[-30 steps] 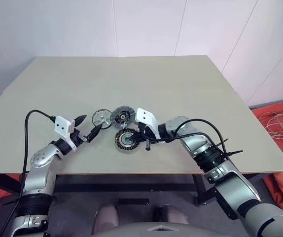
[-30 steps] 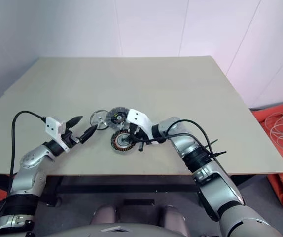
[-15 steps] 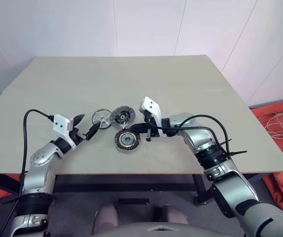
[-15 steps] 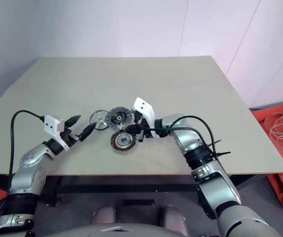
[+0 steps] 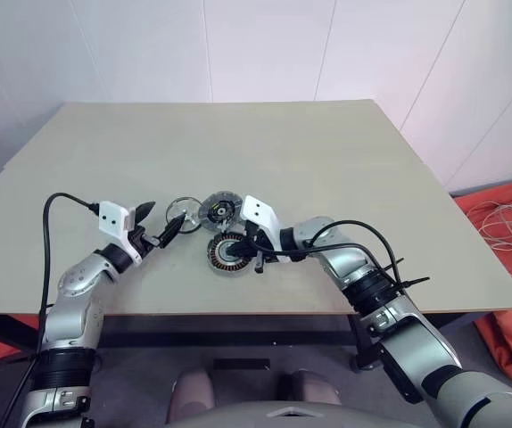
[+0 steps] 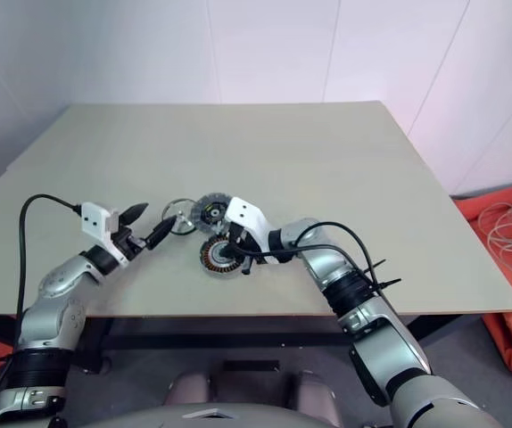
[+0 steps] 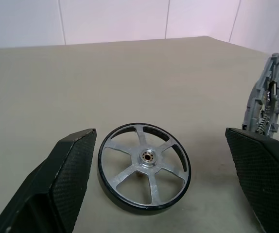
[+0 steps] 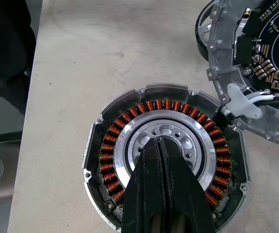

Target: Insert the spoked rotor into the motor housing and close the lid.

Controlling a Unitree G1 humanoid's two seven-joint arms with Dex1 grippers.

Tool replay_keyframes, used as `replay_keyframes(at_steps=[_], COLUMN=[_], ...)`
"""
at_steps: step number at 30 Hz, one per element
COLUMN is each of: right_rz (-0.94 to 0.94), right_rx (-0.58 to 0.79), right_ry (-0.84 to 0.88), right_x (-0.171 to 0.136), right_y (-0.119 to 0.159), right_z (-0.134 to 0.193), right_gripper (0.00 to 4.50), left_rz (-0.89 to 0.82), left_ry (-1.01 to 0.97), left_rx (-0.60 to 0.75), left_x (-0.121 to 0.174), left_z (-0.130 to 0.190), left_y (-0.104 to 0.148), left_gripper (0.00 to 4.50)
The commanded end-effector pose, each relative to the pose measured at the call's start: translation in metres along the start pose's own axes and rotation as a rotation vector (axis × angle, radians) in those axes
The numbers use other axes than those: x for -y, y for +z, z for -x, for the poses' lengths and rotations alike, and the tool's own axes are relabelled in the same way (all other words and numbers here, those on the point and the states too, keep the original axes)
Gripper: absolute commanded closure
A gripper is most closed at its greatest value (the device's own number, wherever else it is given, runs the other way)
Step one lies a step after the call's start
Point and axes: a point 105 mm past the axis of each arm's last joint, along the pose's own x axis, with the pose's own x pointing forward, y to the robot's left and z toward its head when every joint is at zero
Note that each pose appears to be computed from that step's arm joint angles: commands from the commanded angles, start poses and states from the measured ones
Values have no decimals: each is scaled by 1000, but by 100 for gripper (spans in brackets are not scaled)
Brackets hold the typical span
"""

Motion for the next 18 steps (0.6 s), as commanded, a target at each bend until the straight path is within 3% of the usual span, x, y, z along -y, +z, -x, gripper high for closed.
replay_keyframes(at_steps=[1, 3, 6, 10, 16, 18], right_rz=[32, 35, 30, 18, 31, 45], right_rx=[72, 106, 146, 163, 139, 123], right_ry=[-35, -45, 15, 68, 11, -15], right_x=[11, 13, 4, -8, -5, -2], right_y=[22, 29, 37, 42, 39, 36], right_z=[15, 24, 41, 65, 92, 98], right_gripper=[448, 431, 361, 224, 7, 3], left_rz=[48, 99, 169, 297, 509, 568], left_ry=[94, 127, 148, 234, 244, 235], left_rx=[58, 68, 52, -51, -114, -130], left_x=[-11, -14, -18, -33, -29, -27], left_z=[-1, 0, 4, 11, 8, 6], left_y=[17, 18, 14, -7, -24, -29], left_gripper=[0, 0, 0, 0, 0, 0])
